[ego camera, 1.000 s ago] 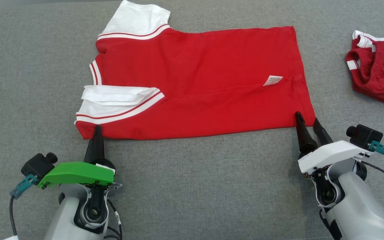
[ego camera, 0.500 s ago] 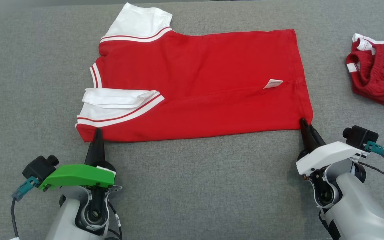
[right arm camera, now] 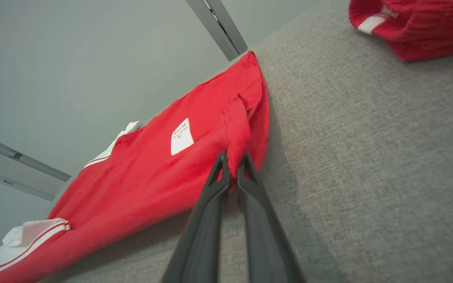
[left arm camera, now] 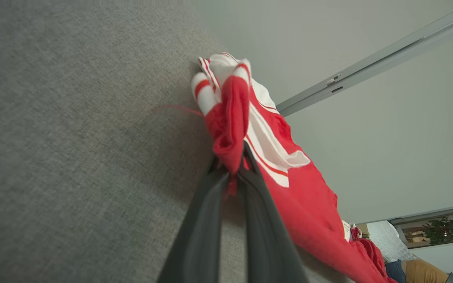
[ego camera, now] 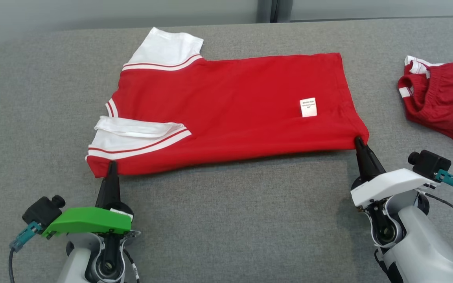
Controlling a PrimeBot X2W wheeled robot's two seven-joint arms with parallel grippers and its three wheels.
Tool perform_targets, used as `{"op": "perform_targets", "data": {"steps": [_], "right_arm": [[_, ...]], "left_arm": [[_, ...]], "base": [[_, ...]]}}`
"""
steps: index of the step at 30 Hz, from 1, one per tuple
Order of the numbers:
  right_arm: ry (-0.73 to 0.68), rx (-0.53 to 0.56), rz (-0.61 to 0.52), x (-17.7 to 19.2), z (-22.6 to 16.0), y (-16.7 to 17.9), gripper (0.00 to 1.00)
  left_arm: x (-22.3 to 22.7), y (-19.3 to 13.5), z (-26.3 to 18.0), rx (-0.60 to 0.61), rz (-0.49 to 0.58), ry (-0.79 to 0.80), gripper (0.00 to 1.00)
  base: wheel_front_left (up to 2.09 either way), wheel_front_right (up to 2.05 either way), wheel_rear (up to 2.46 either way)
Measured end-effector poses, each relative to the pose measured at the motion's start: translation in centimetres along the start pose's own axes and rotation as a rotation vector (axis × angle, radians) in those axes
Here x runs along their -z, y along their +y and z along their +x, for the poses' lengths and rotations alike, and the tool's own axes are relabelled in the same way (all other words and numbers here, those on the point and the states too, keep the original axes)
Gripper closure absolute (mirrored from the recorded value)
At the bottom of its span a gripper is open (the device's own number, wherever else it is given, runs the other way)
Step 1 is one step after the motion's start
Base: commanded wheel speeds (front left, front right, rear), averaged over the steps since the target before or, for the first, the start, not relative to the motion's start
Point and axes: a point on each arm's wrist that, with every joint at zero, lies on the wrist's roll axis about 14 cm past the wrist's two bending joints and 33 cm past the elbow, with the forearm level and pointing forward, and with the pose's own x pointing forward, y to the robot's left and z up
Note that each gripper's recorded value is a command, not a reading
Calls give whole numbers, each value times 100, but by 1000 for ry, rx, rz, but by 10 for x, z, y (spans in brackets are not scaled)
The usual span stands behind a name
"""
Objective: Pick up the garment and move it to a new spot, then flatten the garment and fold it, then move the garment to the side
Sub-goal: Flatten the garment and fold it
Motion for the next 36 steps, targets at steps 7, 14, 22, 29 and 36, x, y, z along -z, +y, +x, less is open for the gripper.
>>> {"op": "perform_targets", "data": {"steps": [7,14,22,29,36], "right_arm": [[-41,-15,32,-9,-18,3,100],[-12,-29,20,-4,-47,-2,100],[63,-59,-3,6,-68,-2,100],[220,-55,-10,37,-89,-6,100],[262,-32,-3,40,-99,-10,100]], "left_arm": [[-14,-8,-15,31,5,-49,100],[-3,-7,-43,49,55,-13,100],[-10,7,-66,7,140,-9,100],[-1,13,-81,-28,136,33,100],[1,14,-88,-46,134,53,100]], "base": [[0,0,0],[0,0,0],[0,0,0],[0,0,0],[0,0,0]]}}
